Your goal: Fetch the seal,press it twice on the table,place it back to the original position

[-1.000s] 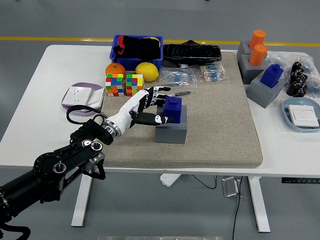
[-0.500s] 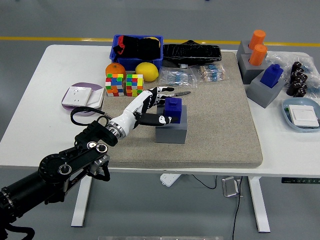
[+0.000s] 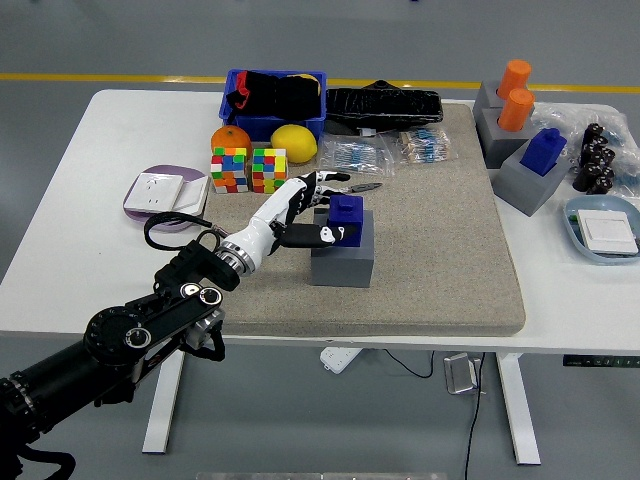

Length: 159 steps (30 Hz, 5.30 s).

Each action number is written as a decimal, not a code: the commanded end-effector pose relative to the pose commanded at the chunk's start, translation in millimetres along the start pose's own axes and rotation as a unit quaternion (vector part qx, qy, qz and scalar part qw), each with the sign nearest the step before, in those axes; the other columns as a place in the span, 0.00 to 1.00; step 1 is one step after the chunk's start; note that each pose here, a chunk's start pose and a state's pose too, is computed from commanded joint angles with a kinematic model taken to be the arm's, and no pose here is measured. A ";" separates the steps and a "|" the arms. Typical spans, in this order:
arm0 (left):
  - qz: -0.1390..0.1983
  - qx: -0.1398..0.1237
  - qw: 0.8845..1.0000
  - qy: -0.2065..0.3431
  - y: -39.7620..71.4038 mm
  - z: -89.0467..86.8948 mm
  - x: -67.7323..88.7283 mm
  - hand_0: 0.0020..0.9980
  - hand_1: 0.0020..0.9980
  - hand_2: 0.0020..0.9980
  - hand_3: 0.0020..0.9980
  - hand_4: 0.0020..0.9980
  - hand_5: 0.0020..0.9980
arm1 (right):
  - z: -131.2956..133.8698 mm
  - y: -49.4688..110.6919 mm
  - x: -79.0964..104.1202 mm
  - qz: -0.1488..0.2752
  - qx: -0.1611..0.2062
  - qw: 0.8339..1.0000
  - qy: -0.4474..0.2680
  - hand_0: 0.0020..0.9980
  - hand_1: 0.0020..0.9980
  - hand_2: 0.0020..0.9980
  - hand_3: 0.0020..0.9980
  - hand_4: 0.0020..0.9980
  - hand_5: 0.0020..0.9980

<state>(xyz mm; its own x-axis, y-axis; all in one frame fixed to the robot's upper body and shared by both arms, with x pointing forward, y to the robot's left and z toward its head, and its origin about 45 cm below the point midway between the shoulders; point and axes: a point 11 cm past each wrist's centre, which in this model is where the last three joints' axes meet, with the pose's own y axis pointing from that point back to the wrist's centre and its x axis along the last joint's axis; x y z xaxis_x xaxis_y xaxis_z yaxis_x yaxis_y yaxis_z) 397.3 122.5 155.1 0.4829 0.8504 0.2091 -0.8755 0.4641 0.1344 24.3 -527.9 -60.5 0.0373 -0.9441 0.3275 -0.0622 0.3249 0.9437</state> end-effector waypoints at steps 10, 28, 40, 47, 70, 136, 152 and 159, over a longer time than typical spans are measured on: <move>0.009 -0.007 1.000 -0.015 -1.5 1.5 0.8 0.78 0.56 0.48 0.65 0.63 0.00 | -0.8 0.1 0.1 0.000 0.001 1.000 0.000 0.84 0.77 0.76 0.72 0.77 0.38; 0.038 -0.044 0.998 -0.001 -1.7 19.0 13.6 0.77 0.54 0.45 0.61 0.64 0.00 | -1.2 -0.2 -1.5 -0.002 0.002 1.000 -0.002 0.84 0.77 0.76 0.72 0.77 0.37; 0.118 -0.067 0.990 -0.028 4.9 28.0 75.3 0.78 0.55 0.46 0.61 0.63 0.00 | -0.3 -0.5 -3.0 -0.003 0.002 1.000 -0.003 0.84 0.77 0.76 0.72 0.77 0.37; 0.170 -0.038 0.983 -0.062 18.1 -1.8 103.9 0.78 0.55 0.46 0.62 0.63 0.00 | 0.9 -0.5 -3.0 -0.004 0.000 1.000 -0.002 0.84 0.77 0.76 0.72 0.78 0.38; 0.256 0.030 0.964 -0.059 63.5 -90.1 92.7 0.77 0.55 0.46 0.61 0.63 0.00 | 1.5 -0.6 -4.2 -0.005 -0.001 1.000 0.007 0.85 0.77 0.76 0.72 0.78 0.38; 0.004 -0.059 0.997 -0.053 0.4 18.5 -3.2 0.77 0.55 0.46 0.61 0.63 0.00 | -4.5 -0.1 -3.1 -0.005 0.006 1.000 0.001 0.84 0.77 0.76 0.73 0.79 0.38; 0.010 -0.050 0.996 -0.070 -0.6 9.6 2.7 0.78 0.55 0.46 0.61 0.63 0.00 | -4.4 0.3 -1.1 -0.004 0.005 1.000 0.006 0.84 0.77 0.76 0.73 0.79 0.38; 0.009 -0.045 0.996 -0.073 1.5 4.5 3.2 0.78 0.55 0.46 0.61 0.63 0.00 | -2.1 0.2 -1.2 -0.004 0.002 1.000 0.008 0.84 0.77 0.76 0.73 0.79 0.38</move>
<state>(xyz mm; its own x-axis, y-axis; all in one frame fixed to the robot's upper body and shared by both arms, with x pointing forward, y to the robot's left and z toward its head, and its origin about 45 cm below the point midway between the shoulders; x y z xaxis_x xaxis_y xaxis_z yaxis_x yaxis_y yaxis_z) 397.6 124.7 160.3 0.4588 0.8163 0.3510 -0.8787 0.4755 0.0426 26.4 -526.5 -60.6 0.0531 -0.9457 0.3205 -0.0667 0.3169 0.9461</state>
